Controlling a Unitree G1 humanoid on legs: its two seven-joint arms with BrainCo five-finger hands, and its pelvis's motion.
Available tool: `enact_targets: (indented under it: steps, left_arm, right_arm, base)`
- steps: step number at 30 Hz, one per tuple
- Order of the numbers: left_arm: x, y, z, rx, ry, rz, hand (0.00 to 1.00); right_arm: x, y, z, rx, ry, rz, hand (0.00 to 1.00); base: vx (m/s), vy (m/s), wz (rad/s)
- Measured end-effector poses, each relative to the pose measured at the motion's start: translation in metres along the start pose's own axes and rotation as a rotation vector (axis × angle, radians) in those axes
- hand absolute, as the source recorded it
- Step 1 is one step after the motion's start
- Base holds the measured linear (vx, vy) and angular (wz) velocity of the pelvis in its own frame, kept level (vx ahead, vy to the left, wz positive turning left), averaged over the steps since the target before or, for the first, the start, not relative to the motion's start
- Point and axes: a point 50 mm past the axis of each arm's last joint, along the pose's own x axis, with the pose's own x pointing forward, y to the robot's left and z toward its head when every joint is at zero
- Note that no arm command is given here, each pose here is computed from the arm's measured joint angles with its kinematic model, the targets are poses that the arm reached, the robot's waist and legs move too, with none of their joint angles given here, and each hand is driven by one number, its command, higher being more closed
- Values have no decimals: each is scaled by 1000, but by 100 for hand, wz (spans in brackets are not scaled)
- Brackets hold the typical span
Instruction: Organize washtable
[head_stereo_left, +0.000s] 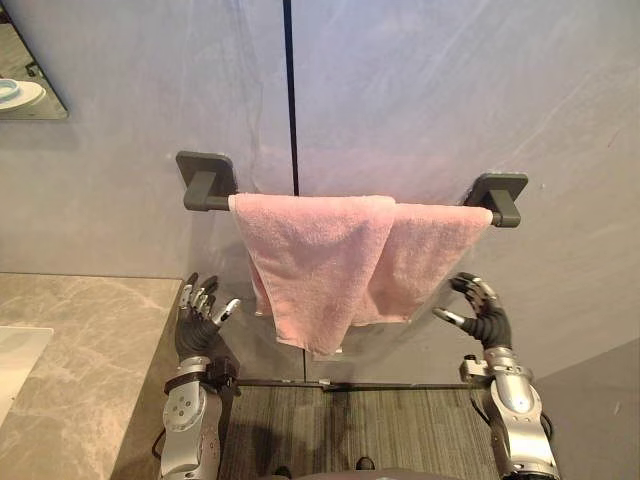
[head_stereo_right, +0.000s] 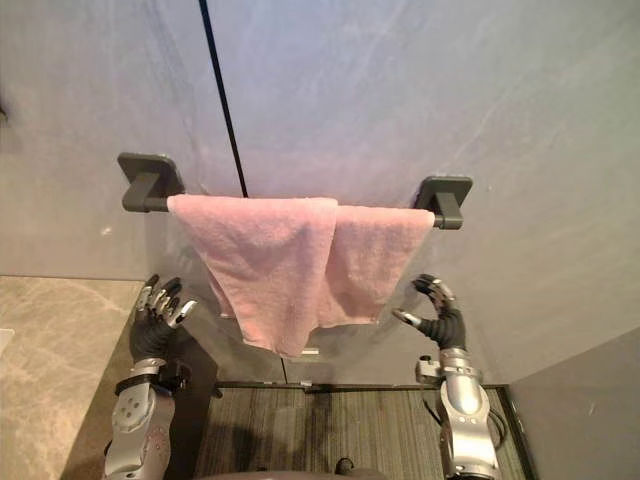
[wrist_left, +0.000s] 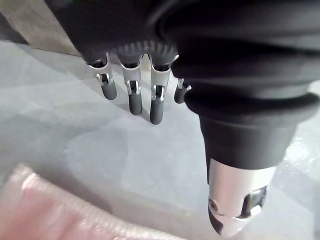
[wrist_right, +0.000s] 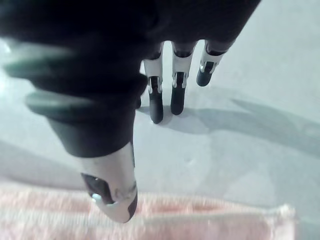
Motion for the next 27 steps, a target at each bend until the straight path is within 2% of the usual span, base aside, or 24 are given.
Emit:
enact_targets:
  steps: [3, 9, 15, 17, 21, 23, 24, 27]
  left_arm:
    - [-1, 2, 16, -19, -69, 22, 0]
    - [-2, -1, 74, -54, -335, 41, 0]
    - [-14, -10, 128, -54, -617, 9, 0]
    - [-18, -17, 147, -54, -718, -25, 0]
    - [-26, -38, 174, -70, -873, -173, 0]
    - [-32, -56, 183, -118, -927, -321, 0]
    - [-32, -61, 183, -137, -930, -355, 0]
    - [-37, -89, 181, -261, -891, -567, 0]
  right_arm:
    - [-2, -20, 1, 3, 0, -125, 0]
    - [-10, -66, 43, -41, -176, -363, 0]
    - [-16, -73, 101, -54, -453, -434, 0]
    - [-19, -66, 127, -37, -600, -415, 0]
    - [-28, -38, 175, 10, -887, -277, 0]
    - [-30, -14, 194, 94, -1016, -100, 0]
    - [-31, -10, 197, 115, -1035, -60, 0]
    - [-31, 24, 207, 244, -1082, 195, 0]
  base:
    - [0, 0, 0]
    - [-15, 3, -1]
    - [-31, -1, -4]
    - [-55, -1, -7]
    - [-71, 3, -17]
    - [-56, 7, -10]
    - [-47, 11, -11]
    - [-42, 9, -11]
